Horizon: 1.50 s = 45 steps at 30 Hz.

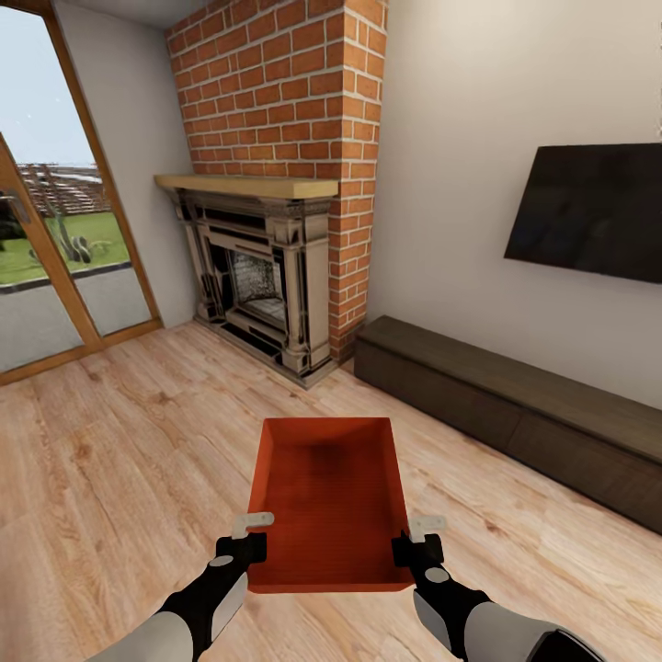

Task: Move the two storage containers from the living room to the garage. In the garage, place one container on the floor and stack the other container on top of it (either order is fine).

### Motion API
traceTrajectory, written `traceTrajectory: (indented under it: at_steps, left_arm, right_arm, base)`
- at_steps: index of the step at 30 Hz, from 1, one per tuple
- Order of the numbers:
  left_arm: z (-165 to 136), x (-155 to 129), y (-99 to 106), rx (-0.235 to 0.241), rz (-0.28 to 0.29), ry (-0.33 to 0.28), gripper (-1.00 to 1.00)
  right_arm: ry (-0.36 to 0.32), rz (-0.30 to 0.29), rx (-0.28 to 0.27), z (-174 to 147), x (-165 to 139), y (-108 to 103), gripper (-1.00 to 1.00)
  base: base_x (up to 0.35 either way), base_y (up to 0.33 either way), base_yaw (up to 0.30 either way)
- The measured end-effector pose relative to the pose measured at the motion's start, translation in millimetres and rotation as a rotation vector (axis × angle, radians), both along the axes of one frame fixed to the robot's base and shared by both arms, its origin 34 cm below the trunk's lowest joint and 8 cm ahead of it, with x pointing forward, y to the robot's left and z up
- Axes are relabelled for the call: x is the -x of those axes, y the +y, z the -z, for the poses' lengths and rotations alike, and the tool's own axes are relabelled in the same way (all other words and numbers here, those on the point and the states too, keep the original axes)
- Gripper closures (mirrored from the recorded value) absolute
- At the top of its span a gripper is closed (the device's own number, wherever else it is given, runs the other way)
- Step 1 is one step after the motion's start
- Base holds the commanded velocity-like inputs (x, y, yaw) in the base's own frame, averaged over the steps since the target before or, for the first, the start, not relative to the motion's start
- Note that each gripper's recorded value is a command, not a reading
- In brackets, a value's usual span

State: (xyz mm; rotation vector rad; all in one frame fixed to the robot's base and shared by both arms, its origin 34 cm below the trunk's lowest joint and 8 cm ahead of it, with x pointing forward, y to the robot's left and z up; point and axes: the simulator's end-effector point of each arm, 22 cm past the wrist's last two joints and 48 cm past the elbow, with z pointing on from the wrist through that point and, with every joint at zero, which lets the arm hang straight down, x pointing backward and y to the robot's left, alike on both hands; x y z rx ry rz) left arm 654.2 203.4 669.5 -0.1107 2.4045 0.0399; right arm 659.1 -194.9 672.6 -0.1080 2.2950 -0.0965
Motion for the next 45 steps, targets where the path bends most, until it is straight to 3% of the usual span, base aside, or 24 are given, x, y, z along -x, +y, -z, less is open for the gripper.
traceTrajectory:
  at_steps: [45]
  left_arm:
    - [-38, -17, 0, -0.001, 0.002, -0.071, 1.0]
  right_arm:
    - [-0.072, 0.001, -0.001, -38, -16, 0, 1.0]
  base:
    - [0.0, 0.0, 0.0]
